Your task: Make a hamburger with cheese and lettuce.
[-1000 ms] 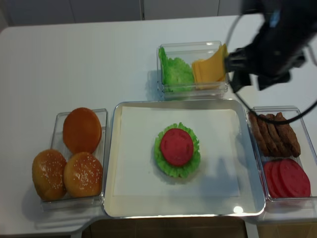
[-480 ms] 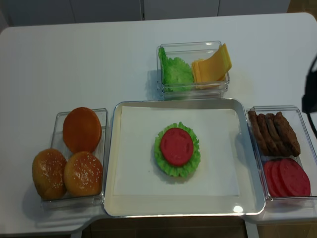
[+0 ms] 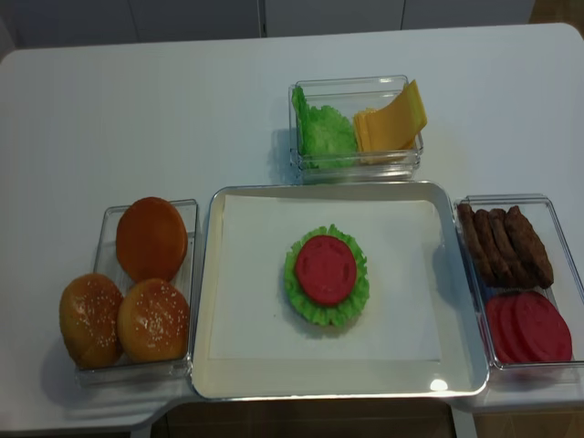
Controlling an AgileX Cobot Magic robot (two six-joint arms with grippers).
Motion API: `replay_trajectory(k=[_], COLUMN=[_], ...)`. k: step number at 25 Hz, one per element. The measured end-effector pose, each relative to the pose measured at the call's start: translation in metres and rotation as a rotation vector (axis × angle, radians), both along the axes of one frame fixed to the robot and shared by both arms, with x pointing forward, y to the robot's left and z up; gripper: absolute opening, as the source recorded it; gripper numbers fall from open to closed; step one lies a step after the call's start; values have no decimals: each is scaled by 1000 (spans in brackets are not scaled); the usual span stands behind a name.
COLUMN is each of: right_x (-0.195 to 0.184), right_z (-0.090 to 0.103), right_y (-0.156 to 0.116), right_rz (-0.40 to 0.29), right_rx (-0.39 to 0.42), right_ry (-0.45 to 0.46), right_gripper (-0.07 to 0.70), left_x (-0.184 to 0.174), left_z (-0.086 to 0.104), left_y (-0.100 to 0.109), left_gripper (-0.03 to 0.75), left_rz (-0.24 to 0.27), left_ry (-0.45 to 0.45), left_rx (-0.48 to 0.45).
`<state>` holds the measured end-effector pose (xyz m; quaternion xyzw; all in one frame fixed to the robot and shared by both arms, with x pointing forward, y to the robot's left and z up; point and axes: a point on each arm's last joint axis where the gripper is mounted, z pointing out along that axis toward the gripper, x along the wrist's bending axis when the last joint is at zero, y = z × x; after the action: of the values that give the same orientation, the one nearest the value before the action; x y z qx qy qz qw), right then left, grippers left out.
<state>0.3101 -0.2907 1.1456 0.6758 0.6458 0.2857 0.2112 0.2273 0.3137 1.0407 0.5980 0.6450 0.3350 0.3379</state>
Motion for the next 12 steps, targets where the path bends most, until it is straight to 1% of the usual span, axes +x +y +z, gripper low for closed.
replay_trajectory(k=[5, 12], right_x=[-35, -69], right_z=[-15, -51], right_y=[-1, -2], right_rz=[-1, -1], right_rx=[-2, -1], right_ry=[-76, -141], right_gripper=[440, 440], left_x=[0, 0], left_z=[0, 0], left_y=[0, 0], left_gripper=[370, 370], left_rz=[0, 0], left_ry=[0, 0], left_rx=[0, 0])
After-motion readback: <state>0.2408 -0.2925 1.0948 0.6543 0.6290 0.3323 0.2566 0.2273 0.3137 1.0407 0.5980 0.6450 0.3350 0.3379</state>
